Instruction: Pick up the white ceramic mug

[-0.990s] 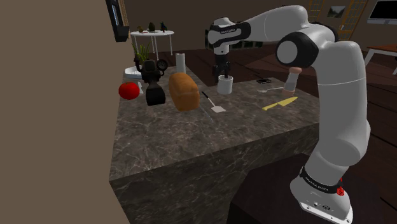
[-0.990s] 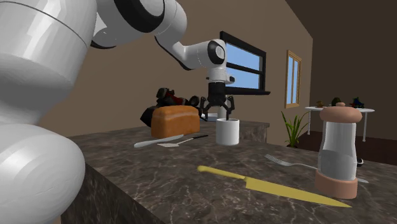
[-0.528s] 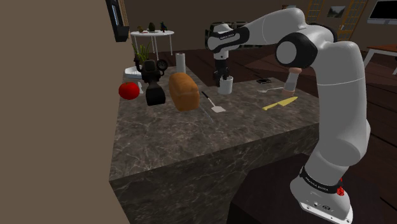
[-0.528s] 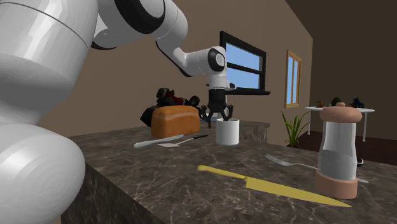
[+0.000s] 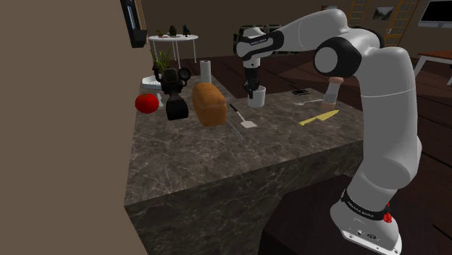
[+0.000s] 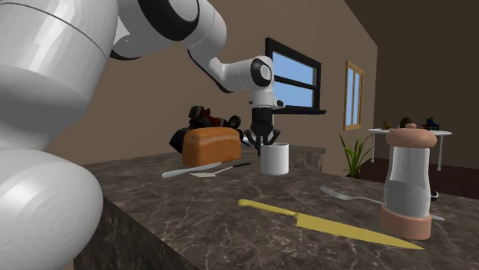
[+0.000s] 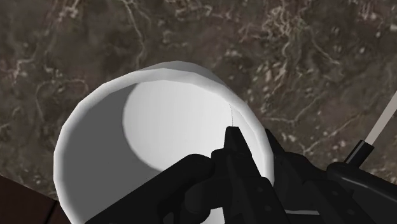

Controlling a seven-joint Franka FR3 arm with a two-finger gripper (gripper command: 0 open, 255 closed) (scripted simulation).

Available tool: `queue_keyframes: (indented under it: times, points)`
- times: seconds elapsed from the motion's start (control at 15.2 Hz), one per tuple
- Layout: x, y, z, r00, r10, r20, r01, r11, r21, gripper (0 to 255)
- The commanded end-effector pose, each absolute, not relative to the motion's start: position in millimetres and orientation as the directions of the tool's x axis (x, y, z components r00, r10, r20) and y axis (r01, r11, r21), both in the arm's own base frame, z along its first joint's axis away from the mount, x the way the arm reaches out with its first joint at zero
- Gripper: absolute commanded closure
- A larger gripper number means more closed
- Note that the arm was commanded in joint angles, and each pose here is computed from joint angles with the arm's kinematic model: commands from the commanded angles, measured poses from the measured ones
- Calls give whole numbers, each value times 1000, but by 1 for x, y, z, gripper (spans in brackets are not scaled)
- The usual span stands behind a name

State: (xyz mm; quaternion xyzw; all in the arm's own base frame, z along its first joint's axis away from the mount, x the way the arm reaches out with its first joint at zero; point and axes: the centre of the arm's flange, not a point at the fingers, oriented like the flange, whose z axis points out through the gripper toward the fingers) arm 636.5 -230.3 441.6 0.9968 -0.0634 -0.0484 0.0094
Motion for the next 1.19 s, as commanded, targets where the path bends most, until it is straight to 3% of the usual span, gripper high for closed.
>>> queue_keyframes:
  times: [0.0, 1.12]
  points:
    - [637, -230, 441, 987, -127, -96, -126, -992, 25, 255]
    - [637, -230, 521, 987, -127, -96, -126, -992, 25, 255]
